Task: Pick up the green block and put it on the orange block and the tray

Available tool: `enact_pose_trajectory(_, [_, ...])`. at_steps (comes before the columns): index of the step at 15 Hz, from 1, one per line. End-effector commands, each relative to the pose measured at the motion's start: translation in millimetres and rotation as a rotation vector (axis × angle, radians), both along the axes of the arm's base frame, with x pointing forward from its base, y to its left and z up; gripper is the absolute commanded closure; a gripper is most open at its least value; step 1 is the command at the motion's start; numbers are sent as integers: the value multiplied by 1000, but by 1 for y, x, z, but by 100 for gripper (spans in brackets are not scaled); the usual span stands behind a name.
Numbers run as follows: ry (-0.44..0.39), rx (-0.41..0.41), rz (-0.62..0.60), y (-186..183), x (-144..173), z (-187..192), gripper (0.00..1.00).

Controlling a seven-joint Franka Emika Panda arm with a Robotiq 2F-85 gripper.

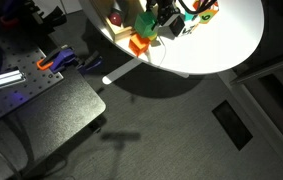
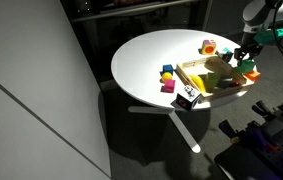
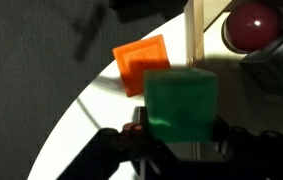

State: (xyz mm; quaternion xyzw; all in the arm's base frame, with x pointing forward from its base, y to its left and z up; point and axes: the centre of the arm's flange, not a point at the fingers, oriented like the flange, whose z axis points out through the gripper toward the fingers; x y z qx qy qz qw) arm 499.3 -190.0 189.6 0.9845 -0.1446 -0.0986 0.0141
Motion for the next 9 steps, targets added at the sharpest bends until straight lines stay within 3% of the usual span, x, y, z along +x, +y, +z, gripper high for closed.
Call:
enact_pose_trajectory(1, [7,16,8,-2,-10,0,68])
enact_pose_trajectory(2, [6,16,8,-2,-10,1,68])
enact_pose_trajectory(3, [4,15,9,-2,-11,1,18])
enact_pose_trajectory(4, [0,16,11,-2,-11,2,17])
enact_pose_trajectory(7, [-13,21,16,-1,-14,7,0])
enact_pose_trajectory(9, [-24,23,22,-1,-15,12,0])
